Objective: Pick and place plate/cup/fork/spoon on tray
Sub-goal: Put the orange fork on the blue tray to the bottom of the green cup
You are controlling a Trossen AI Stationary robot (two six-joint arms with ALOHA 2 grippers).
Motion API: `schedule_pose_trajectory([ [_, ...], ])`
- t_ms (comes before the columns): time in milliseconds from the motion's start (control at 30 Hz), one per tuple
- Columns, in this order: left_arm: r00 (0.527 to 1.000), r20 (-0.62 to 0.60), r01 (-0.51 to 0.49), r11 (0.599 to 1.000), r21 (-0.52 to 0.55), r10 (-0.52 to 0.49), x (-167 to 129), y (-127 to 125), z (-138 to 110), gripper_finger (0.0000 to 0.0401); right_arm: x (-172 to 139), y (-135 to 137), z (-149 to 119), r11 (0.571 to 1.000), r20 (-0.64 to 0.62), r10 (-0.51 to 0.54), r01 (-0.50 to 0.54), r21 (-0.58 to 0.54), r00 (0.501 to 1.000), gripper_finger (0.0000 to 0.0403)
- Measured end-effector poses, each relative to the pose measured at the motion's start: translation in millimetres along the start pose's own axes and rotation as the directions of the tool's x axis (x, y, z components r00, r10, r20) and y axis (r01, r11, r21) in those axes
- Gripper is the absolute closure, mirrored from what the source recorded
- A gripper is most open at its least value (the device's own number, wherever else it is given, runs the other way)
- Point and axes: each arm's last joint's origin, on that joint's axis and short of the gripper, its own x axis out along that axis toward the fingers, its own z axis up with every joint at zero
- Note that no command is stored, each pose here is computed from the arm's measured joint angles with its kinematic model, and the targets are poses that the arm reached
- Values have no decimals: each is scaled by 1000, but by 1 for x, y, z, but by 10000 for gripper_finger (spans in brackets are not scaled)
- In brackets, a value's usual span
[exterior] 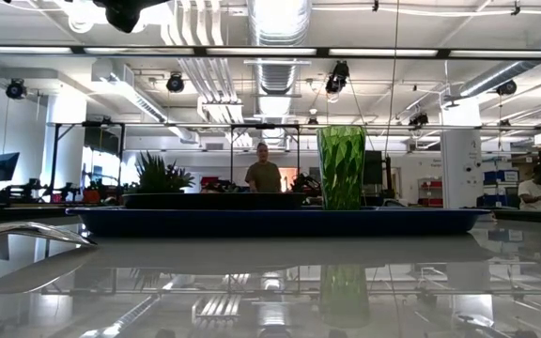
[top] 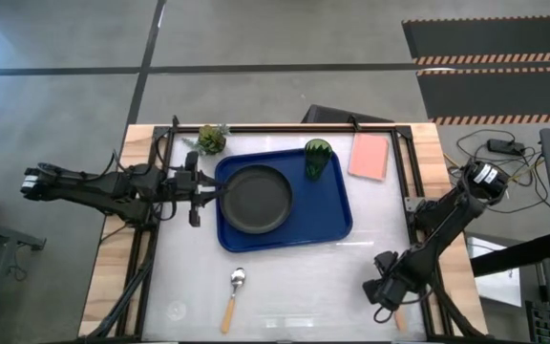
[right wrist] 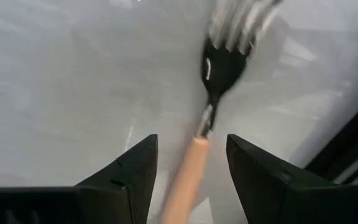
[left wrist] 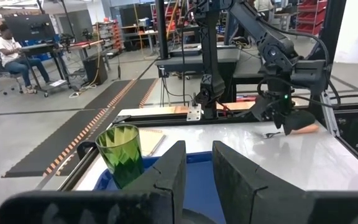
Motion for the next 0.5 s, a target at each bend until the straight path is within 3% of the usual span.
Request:
schedule_pose_trajectory([
  [300, 1000, -1, 0, 1000, 0, 0, 0, 0, 0, 340, 3, -5, -14, 998, 19, 42, -42, 37, 999, 198],
  [500, 1000, -1, 0, 1000, 0, 0, 0, 0, 0, 340, 7, -9, -12, 998, 60, 53, -55, 36, 997, 211],
])
